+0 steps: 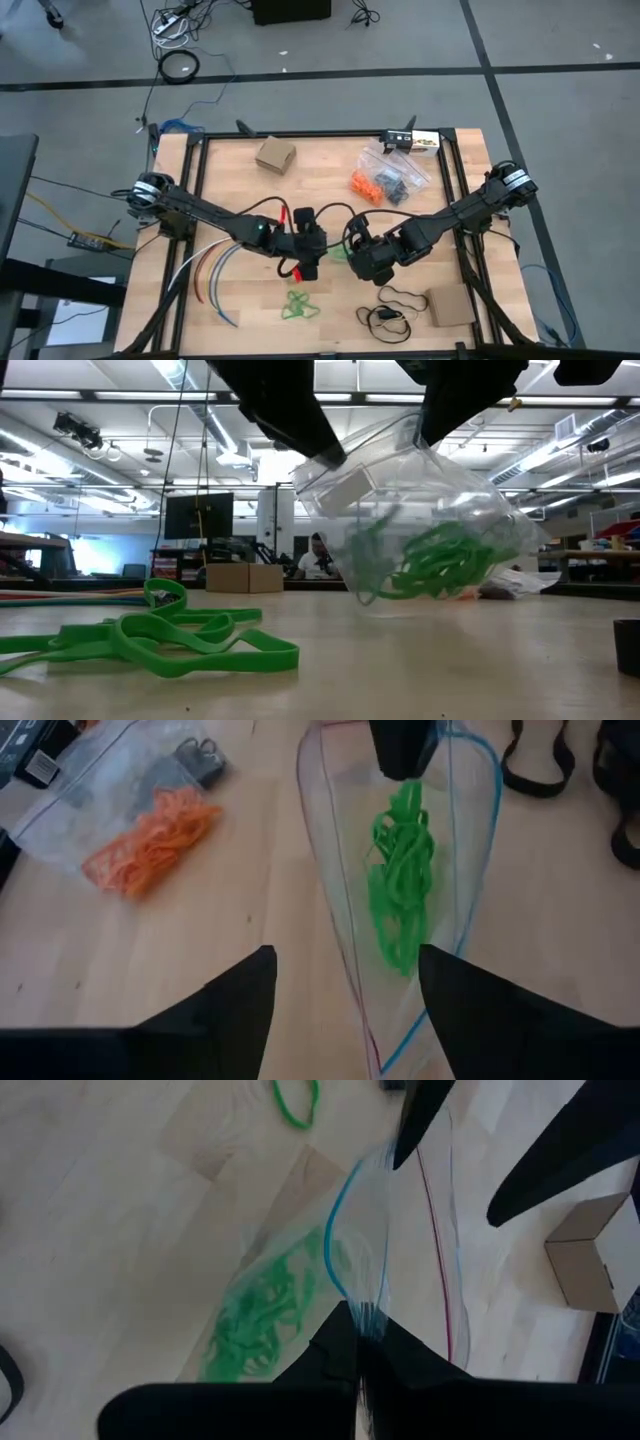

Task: Sort rubber bands
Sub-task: Put the green rubber band into the transparent zip bag

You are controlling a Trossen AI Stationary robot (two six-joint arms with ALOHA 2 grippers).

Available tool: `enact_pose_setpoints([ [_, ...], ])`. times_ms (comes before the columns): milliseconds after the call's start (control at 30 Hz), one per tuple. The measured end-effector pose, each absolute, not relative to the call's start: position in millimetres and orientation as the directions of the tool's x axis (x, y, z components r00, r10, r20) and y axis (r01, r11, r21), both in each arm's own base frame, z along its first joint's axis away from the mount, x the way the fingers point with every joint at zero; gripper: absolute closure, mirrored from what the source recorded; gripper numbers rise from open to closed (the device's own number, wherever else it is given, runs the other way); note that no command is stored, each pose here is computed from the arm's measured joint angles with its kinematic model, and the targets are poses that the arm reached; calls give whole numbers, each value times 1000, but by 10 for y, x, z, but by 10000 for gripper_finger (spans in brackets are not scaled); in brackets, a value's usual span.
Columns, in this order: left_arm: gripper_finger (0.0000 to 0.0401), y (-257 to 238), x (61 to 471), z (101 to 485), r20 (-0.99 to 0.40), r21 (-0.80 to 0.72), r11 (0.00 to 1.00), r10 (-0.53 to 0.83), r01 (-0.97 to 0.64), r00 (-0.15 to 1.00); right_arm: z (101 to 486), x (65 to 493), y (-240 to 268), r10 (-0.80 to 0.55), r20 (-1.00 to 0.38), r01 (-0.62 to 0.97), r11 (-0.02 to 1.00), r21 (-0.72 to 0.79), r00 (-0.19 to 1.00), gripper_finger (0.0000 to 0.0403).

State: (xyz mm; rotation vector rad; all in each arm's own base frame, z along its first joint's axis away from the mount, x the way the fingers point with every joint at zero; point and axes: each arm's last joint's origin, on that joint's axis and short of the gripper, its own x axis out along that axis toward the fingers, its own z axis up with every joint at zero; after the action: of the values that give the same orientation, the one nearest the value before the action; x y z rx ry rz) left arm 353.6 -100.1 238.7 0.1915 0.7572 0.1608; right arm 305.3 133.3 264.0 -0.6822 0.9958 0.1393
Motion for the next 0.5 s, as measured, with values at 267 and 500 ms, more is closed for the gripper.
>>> enact_pose_setpoints([
  [267, 151, -986, 3507, 2494, -696, 276, 958, 254, -77, 672, 2640, 3069, 1295, -199, -810, -398, 791, -465, 551, 403],
  [500, 151, -1053, 3267, 2772, -759, 357, 928, 354, -106, 546, 2638, 3076, 1268, -206, -812, -391, 794, -464, 546, 403],
])
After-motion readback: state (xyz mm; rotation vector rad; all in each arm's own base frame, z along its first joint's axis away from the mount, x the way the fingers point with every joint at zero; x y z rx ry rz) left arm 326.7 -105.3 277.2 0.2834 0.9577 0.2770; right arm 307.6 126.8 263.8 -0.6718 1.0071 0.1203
